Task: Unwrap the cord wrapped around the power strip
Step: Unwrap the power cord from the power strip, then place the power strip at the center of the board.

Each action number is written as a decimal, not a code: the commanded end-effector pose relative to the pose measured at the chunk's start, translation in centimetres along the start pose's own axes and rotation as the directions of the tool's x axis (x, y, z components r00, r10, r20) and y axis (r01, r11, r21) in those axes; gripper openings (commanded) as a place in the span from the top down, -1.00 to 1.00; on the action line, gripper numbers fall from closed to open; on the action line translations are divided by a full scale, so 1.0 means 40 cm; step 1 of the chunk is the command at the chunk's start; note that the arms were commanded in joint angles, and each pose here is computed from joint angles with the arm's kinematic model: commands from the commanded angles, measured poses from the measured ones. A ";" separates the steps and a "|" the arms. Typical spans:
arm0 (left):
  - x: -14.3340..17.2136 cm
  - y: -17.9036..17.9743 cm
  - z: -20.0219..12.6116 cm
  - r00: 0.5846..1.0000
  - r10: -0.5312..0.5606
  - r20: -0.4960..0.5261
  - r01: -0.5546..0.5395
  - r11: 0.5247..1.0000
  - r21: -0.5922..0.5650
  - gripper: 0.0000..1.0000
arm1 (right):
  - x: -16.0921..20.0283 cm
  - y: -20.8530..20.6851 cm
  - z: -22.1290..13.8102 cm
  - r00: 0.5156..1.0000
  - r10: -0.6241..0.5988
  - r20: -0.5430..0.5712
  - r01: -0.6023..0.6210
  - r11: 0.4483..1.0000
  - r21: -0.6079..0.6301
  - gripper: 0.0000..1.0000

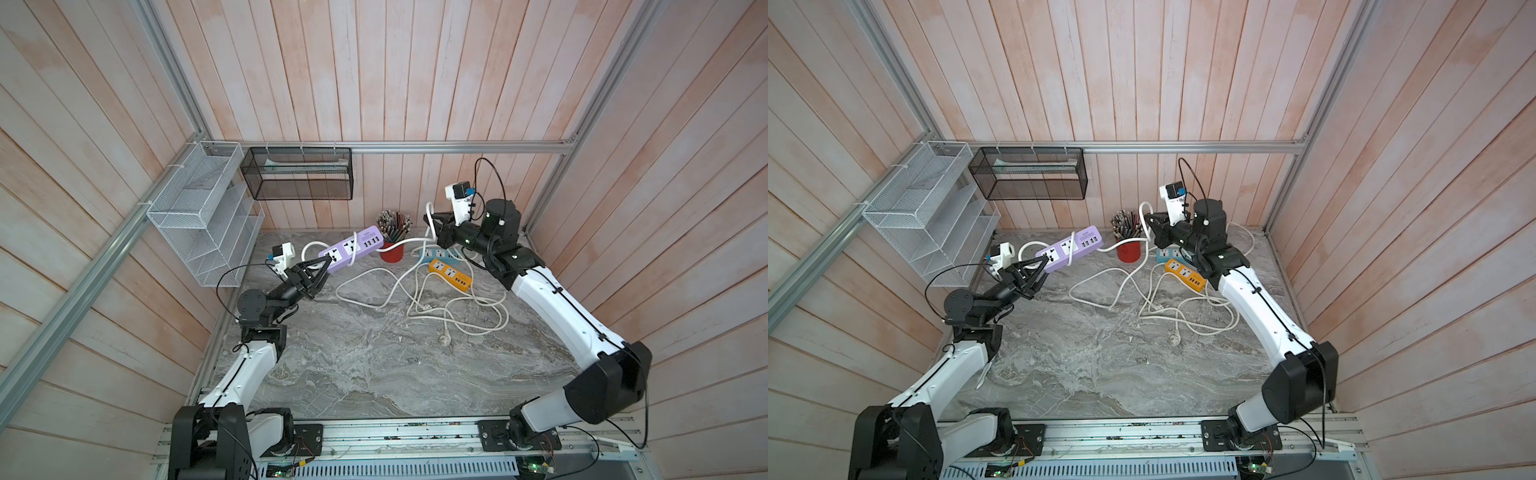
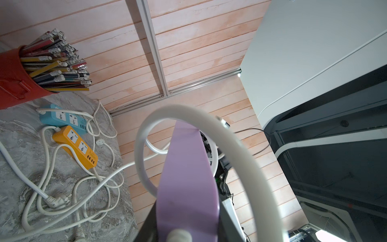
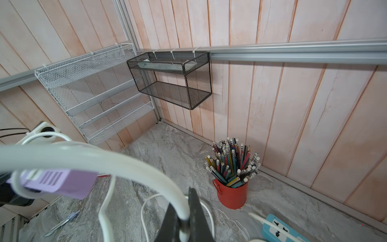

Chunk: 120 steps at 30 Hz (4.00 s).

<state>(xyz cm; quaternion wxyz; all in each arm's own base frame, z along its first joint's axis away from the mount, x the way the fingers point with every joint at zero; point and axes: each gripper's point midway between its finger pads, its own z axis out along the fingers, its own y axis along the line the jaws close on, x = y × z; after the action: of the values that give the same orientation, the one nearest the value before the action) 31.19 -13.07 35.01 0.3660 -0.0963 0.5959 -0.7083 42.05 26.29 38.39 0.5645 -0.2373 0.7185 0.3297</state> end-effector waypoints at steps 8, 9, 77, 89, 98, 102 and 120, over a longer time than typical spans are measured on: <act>0.045 0.047 -0.036 1.000 0.002 -0.002 -0.002 1.000 -0.030 1.00 | -0.185 -0.018 0.122 0.992 -0.038 0.124 0.045 0.998 -0.050 1.00; 0.047 0.057 -0.038 1.000 -0.004 -0.001 0.004 0.999 -0.038 1.00 | -0.211 -0.012 0.118 0.989 -0.047 0.139 0.055 0.997 -0.053 1.00; -0.103 -0.022 -0.013 0.994 0.072 0.087 -0.075 0.996 0.039 1.00 | 0.186 -0.025 -0.090 0.891 0.425 -0.161 -0.443 0.891 -0.098 -0.97; -0.012 -0.002 0.017 0.999 0.045 0.016 -0.046 0.997 0.054 1.00 | 0.092 0.211 0.004 0.833 0.499 -0.237 -0.548 0.693 -0.469 -0.97; 0.037 0.022 0.031 1.000 0.023 -0.020 -0.022 0.999 0.047 1.00 | 0.050 0.260 0.052 0.820 0.515 -0.251 -0.560 0.628 -0.540 -0.95; 0.041 0.019 0.030 0.999 0.028 -0.023 -0.027 0.998 0.049 1.00 | 0.058 0.276 0.072 0.816 0.508 -0.276 -0.568 0.615 -0.547 -0.85; 0.036 0.025 0.041 0.998 0.051 -0.027 -0.050 0.998 0.038 1.00 | 0.101 0.312 0.094 0.797 0.498 -0.343 -0.600 0.587 -0.543 0.48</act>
<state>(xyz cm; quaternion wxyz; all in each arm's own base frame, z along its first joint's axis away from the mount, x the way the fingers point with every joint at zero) 31.64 -15.21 32.67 0.3704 -0.0707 0.6010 -0.7047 35.05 37.18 35.21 0.2353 -0.1573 0.6691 0.6872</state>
